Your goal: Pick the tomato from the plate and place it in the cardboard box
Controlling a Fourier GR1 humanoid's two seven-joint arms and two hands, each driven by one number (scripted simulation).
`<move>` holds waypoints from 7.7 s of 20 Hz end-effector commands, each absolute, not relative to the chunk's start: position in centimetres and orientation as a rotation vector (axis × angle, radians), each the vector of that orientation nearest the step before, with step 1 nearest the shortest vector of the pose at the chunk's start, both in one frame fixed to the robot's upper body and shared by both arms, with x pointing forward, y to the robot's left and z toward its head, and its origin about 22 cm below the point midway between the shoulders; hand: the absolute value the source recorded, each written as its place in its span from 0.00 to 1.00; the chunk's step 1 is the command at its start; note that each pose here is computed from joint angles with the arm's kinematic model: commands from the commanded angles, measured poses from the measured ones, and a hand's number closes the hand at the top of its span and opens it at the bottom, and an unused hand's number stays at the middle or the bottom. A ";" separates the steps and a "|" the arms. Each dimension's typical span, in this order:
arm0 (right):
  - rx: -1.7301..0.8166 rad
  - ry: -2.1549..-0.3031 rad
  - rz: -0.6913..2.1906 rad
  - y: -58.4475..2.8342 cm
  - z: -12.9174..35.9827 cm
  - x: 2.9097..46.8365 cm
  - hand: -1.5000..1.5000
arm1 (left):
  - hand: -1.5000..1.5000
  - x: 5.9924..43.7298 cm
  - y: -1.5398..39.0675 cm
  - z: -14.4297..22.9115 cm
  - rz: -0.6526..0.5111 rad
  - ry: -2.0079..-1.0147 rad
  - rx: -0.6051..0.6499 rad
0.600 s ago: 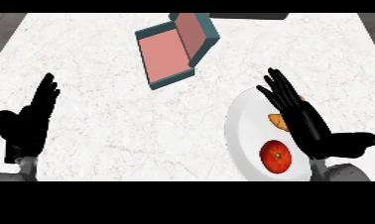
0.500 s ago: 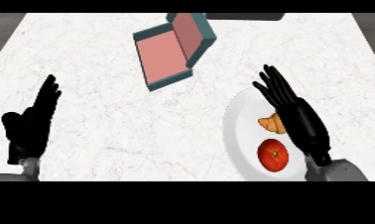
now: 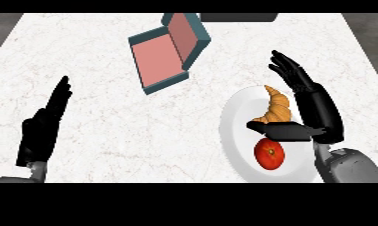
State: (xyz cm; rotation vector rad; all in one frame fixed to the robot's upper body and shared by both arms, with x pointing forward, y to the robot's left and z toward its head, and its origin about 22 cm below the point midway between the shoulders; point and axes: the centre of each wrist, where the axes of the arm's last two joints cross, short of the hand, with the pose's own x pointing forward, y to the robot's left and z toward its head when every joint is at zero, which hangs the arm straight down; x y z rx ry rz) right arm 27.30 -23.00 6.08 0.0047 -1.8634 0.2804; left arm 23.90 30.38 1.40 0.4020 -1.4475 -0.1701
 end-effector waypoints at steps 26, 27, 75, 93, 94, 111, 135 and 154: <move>-0.338 -1.139 1.459 -23.6 12.4 22.8 0.00 | 0.50 24.6 28.1 1.5 -0.197 -1.447 0.392; -0.355 -1.144 1.429 -23.3 13.2 23.0 0.00 | 0.50 23.5 27.7 -0.3 -0.197 -1.448 0.385; -0.406 -0.983 1.466 -21.1 2.4 23.3 0.00 | 0.50 23.4 28.5 2.7 -0.202 -1.449 0.370; -1.008 -0.990 1.054 -21.0 5.3 26.4 1.00 | 0.50 23.7 29.0 1.2 -0.196 -1.453 0.399; -1.059 -0.943 0.988 -20.4 4.6 26.5 1.00 | 0.50 24.2 28.5 1.5 -0.198 -1.442 0.370; -0.995 -1.542 0.645 -12.7 16.8 26.8 1.00 | 0.50 23.9 28.0 1.5 -0.199 -1.446 0.359; -0.853 -1.522 0.675 -1.6 22.3 40.5 1.00 | 0.50 24.1 28.8 0.0 -0.242 -1.471 0.342; -0.790 -1.417 0.512 -4.2 14.4 44.7 0.00 | 0.50 26.7 26.1 1.5 -0.289 -1.502 0.306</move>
